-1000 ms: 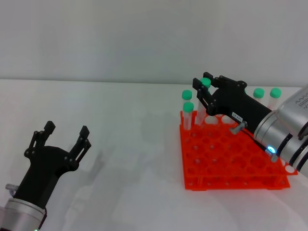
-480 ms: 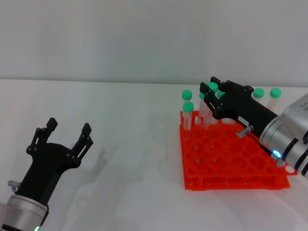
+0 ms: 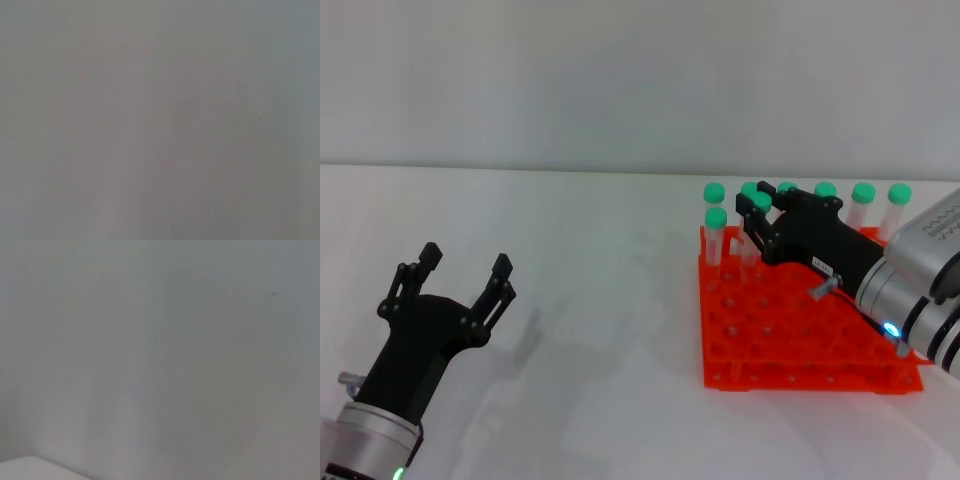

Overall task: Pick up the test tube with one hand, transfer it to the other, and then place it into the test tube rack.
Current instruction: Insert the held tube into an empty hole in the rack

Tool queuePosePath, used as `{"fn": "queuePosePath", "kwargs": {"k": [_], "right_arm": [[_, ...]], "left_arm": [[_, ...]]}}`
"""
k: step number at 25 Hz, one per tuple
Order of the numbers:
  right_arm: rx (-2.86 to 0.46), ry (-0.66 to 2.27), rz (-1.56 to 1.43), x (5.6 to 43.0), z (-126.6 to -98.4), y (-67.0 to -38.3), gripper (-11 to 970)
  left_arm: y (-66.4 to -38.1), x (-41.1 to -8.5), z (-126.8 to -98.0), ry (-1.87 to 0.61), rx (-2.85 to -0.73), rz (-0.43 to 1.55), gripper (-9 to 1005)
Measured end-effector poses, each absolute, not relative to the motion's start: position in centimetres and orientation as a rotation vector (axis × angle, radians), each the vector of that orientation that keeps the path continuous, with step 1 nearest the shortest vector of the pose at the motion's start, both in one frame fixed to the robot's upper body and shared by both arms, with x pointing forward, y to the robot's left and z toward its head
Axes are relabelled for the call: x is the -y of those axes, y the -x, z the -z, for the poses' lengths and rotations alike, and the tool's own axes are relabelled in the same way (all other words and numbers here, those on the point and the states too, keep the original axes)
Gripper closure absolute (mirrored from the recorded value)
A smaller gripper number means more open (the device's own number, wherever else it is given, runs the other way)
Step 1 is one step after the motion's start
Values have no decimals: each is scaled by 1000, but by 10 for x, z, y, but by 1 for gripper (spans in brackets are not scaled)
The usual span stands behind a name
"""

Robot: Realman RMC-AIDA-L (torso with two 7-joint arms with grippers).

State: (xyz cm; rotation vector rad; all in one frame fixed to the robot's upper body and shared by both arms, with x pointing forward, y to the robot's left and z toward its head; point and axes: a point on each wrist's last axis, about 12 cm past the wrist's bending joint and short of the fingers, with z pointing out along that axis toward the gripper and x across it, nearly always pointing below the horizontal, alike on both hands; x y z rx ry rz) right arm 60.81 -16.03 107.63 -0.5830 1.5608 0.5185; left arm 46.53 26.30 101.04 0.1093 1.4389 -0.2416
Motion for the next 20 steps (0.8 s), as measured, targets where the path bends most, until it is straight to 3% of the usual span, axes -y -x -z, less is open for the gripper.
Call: {"fn": "queuePosePath", "kwargs": {"k": [14, 20], "right_arm": [[-1545, 622, -496, 161, -1071, -600, 581], [-1507, 559, -522, 172, -1069, -588, 456]], "left_arm": [[-465, -263, -1010, -107, -1437, 240, 130], [-463, -265, -1010, -106, -1436, 237, 129]]}}
